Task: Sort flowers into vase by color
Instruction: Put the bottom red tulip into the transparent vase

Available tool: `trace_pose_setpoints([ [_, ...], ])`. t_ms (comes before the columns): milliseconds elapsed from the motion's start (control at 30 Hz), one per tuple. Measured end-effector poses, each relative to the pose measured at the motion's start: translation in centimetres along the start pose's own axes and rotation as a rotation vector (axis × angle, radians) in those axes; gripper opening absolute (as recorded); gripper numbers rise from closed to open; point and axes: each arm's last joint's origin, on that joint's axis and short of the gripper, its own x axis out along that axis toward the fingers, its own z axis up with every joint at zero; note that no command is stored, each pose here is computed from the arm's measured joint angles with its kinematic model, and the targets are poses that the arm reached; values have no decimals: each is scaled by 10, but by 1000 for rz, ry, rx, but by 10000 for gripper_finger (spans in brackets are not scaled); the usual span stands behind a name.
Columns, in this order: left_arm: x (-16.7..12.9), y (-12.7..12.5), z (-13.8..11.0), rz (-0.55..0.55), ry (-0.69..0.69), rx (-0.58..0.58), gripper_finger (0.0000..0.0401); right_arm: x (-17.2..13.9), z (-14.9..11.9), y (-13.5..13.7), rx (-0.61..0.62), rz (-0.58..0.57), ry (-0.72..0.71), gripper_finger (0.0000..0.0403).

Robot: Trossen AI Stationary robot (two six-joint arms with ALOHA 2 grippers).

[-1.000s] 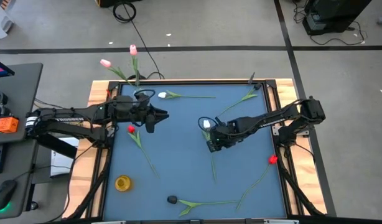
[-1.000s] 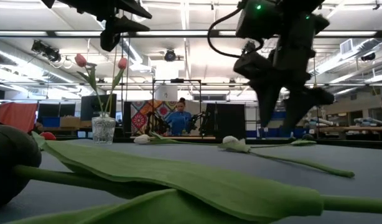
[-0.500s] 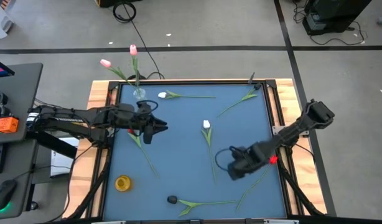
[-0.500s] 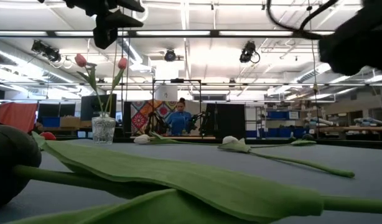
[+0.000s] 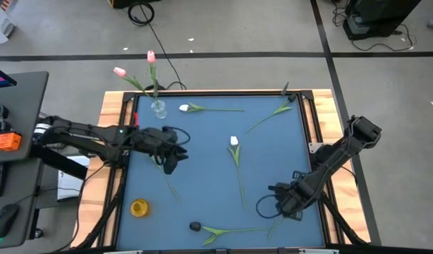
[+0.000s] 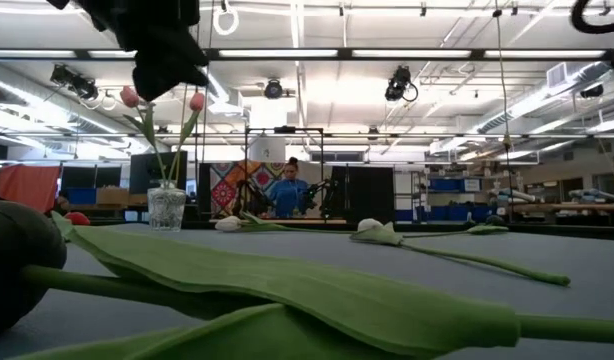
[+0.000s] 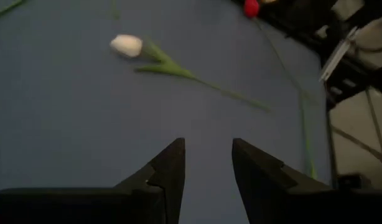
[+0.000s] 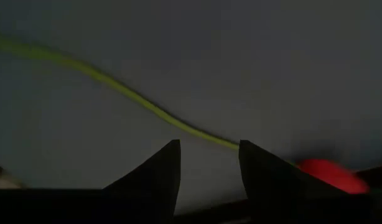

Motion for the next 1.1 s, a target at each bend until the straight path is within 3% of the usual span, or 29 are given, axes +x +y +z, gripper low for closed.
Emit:
trace_pose_setpoints([
  [167, 17, -12, -5, -28, 16, -10, 137, 2, -4, -2, -276, -44, 12, 175],
  [367, 28, -20, -10, -26, 18, -26, 137, 18, -7, -10, -451, -56, 54, 176],
  [667, 28, -23, -11, 11, -17, -90, 137, 43, -17, -17, -583, -85, 49, 176],
  [767, 28, -23, -11, 12, -19, -95, 137, 48, -18, -13, -622, -44, 14, 173],
  [967, 28, -23, -11, 15, -21, -122, 137, 57, -21, -11, -594, -14, -39, 159],
  [1100, 28, -22, -11, 19, -22, -124, 137, 57, -21, -10, -574, -25, -52, 119],
])
